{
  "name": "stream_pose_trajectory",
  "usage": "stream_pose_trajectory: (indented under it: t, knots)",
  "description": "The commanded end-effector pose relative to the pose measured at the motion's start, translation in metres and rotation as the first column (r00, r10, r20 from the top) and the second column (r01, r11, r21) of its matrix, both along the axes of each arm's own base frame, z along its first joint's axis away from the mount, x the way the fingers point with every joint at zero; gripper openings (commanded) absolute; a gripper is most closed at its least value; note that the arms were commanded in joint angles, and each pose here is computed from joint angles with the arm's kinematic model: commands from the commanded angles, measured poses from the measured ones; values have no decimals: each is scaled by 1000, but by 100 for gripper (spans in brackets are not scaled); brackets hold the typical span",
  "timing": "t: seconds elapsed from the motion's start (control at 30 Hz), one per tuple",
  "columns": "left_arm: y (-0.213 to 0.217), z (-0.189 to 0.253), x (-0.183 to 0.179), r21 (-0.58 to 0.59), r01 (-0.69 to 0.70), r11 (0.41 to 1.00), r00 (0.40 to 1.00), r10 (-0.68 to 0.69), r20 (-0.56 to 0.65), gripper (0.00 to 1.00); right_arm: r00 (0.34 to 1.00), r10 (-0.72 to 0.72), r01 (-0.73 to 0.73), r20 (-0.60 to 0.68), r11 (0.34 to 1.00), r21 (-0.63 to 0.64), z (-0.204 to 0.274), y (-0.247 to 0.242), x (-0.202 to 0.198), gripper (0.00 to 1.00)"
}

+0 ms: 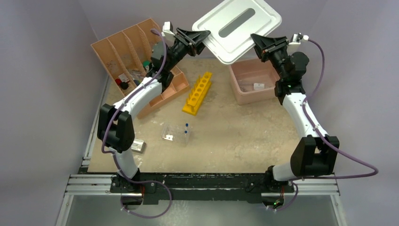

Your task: Organize the chemistry lab equipment

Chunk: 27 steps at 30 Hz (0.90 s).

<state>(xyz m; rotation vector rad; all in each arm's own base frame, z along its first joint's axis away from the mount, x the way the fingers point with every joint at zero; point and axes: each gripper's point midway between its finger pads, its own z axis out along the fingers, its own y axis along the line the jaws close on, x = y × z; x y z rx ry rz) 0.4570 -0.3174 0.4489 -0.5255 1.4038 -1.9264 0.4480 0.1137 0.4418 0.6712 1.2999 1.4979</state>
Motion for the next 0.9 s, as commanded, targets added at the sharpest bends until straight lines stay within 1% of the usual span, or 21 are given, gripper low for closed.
stream_pose_trajectory:
  t: [0.0, 0.03, 0.1, 0.23, 0.37, 0.43, 0.6, 0.77, 0.87]
  knots:
    - [15, 48, -22, -32, -17, 999, 994, 20, 109, 48, 993, 22, -13, 112, 997, -80, 18, 3, -17, 4]
    - [15, 42, -19, 12, -43, 999, 994, 41, 103, 57, 994, 2, 7, 106, 996, -86, 17, -1, -15, 1]
    - [17, 20, -10, 126, -101, 987, 994, 95, 58, 67, 993, -41, 51, 110, 995, -89, 18, -9, -12, 0]
    - [29, -8, -2, 289, -200, 936, 980, 196, 43, 75, 982, -155, 164, 112, 983, -78, 19, -46, -4, 0]
    - [39, -18, 0, 387, -260, 885, 965, 250, 77, 77, 963, -259, 265, 70, 961, -85, 11, -77, 1, 0]
    - [42, -21, 0, 414, -278, 866, 960, 266, 89, 77, 949, -315, 316, 32, 945, -87, 2, -93, 3, 0]
    - [36, -28, 1, 443, -256, 859, 967, 234, 106, 77, 896, -438, 432, -73, 897, -92, -32, -128, 8, 0]
    - [20, -38, 1, 472, -213, 855, 977, 180, 115, 77, 842, -519, 501, -145, 853, -145, -64, -147, 12, 0]
    - [7, -53, 1, 519, -198, 831, 980, 159, 119, 75, 812, -553, 527, -187, 832, -172, -86, -154, 13, 0]
